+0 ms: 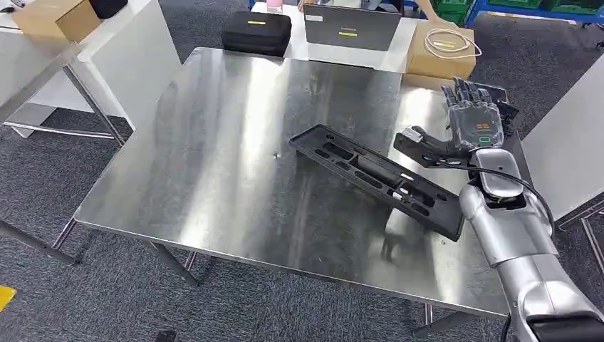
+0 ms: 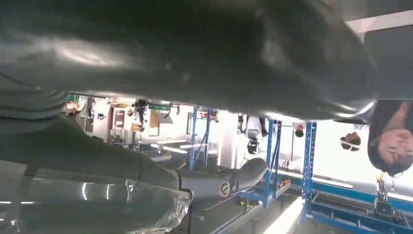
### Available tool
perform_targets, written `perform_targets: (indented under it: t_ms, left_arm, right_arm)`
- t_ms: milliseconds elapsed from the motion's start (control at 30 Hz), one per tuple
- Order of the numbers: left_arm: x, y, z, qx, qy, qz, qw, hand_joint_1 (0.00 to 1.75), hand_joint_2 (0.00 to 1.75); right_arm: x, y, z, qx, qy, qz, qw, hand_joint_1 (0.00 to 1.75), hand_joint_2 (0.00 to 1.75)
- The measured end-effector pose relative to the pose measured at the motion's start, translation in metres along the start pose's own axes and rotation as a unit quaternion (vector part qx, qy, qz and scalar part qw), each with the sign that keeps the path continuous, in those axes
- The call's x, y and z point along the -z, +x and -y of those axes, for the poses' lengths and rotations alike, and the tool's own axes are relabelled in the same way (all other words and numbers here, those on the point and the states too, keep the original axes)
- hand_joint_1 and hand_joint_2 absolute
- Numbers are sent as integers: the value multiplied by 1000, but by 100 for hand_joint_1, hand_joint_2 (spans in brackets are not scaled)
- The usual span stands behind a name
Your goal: Take the parts from the cabinet and place them on the table.
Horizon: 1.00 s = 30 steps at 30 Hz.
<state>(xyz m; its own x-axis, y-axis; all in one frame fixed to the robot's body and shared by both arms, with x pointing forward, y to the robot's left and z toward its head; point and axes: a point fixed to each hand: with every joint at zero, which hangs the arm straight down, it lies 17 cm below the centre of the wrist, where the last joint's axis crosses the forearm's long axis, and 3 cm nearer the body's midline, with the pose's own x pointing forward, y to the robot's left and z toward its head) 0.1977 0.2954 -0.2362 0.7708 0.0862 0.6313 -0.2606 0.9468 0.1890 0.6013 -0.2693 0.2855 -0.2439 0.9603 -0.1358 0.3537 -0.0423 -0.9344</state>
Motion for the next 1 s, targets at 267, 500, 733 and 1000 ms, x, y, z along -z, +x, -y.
perform_targets:
  t_ms: [267,500,733,1000]
  left_arm:
    - [0,1,1,0,-3,0,1000,0,0]
    - [0,0,2,4,-5,-3,1000,0,0]
    - [0,1,5,3,-7,-3,1000,0,0]
    - [-1,1,7,4,-9,-3,1000,0,0]
  right_arm:
    - [0,-2,0,0,-2,-1,1000,0,0]
    - [0,-3,-1,0,-1,-2,1000,0,0]
    - [-3,-6,-5,-1,4,-5,1000,0,0]
    - [-2,-8,-4,-2,3,-6,1000,0,0]
